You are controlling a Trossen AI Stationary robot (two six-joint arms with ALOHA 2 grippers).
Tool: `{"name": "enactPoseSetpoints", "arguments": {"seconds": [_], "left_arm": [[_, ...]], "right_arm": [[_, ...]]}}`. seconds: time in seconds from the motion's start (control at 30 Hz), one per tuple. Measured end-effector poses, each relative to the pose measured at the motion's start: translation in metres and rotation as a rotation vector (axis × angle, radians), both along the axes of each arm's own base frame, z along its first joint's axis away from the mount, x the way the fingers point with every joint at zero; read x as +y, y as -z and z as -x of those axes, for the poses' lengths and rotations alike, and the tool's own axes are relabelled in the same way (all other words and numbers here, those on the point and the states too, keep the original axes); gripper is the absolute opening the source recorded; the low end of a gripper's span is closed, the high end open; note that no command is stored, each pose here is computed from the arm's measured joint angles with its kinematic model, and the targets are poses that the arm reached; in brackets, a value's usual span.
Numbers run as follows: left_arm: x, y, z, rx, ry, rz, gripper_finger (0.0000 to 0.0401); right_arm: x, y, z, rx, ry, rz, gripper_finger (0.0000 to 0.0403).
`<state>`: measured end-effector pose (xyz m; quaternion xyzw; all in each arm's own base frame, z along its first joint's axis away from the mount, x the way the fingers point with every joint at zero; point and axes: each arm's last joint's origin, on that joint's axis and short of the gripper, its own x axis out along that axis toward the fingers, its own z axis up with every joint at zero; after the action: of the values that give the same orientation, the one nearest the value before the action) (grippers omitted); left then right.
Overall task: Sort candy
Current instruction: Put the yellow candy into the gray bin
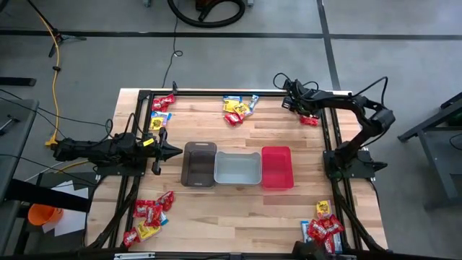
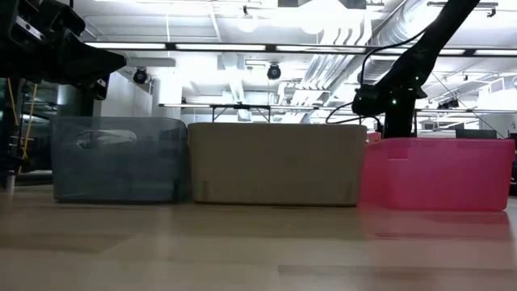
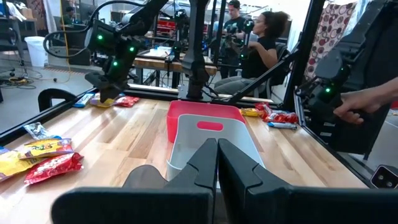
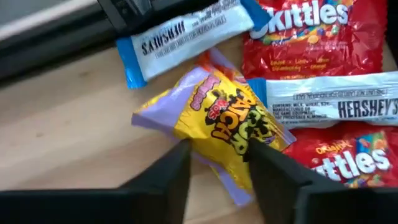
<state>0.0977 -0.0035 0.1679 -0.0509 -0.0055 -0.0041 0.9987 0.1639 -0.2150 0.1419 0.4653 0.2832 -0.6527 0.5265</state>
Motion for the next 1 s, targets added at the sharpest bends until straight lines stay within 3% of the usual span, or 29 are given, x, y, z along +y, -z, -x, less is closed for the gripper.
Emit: {"name": "enactPoseSetpoints", "arguments": {"seconds": [0.17, 0.33, 0.47, 0.67, 0.8, 1.0], "left_arm": [[0.0, 0.0, 0.0, 0.0, 0.0, 0.0, 0.0001], [0.0, 0.0, 0.0, 0.0, 0.0, 0.0, 0.0001], [0.0, 0.0, 0.0, -0.001, 0.0, 0.0, 0.0001], [0.0, 0.0, 0.0, -0.001, 0.0, 0.0, 0.0001], [0.0, 0.0, 0.0, 0.0, 0.0, 0.0, 0.0001], [0.0, 0.0, 0.0, 0.0, 0.0, 0.0, 0.0001]], "right_arm": [[0.005, 0.002, -0.001, 0.051, -0.071, -0.032, 0.0013], [0.016, -0.021, -0.007, 0.023, -0.183, 0.04, 0.0006], [0.031, -0.063, -0.016, -0.086, -0.353, 0.239, 0.0003], [0.07, -0.121, -0.032, -0.376, -0.672, 0.485, 0.0001], [0.101, -0.136, -0.048, -0.508, -0.826, 0.533, 0.0], [0.152, -0.137, -0.08, -0.638, -1.048, 0.537, 0.0]]}}
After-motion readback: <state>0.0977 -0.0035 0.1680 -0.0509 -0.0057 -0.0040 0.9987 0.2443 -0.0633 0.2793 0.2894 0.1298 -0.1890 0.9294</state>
